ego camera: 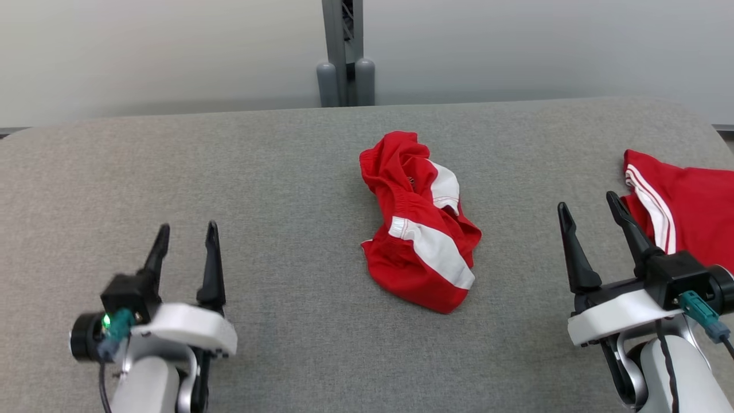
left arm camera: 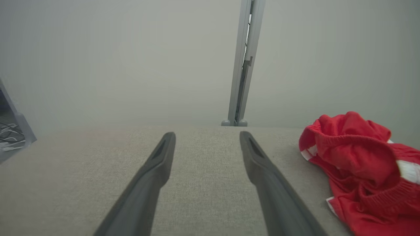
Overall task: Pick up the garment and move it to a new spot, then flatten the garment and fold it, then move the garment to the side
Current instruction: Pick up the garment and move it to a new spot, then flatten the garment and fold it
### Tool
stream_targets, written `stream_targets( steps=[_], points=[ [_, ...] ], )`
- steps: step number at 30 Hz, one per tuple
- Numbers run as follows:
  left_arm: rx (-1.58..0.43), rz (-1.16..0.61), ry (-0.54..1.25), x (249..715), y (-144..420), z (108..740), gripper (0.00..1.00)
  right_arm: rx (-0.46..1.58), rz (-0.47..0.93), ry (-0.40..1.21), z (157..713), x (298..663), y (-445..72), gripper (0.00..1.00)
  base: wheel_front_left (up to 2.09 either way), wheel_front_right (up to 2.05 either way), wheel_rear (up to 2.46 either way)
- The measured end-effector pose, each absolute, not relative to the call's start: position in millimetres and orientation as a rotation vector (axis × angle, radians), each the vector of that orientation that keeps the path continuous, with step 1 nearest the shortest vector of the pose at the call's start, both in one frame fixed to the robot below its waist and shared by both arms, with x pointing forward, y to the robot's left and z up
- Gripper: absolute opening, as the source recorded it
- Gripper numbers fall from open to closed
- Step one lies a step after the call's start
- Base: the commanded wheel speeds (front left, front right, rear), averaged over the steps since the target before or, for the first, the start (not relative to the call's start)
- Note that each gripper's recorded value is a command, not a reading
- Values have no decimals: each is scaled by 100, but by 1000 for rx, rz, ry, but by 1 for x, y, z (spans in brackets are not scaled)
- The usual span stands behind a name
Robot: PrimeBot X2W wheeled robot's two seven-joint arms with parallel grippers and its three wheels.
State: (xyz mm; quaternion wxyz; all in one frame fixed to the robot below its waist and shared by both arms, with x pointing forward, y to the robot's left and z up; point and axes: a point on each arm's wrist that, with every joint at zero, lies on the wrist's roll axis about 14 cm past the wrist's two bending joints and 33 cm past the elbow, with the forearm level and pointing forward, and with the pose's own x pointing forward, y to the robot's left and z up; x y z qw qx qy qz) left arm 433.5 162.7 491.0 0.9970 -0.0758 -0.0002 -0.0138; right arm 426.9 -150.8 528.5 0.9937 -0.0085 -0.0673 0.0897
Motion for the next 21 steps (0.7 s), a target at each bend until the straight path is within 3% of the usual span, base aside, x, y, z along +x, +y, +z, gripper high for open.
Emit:
stream_targets(
  steps=[5,21],
  points=[
    [15,-9,13,403,166,479,100,-8,193,-123,524,425,-145,100,0,0,0],
    [-9,45,13,381,176,479,100,-16,313,-55,503,434,-106,100,0,0,0]
  ],
)
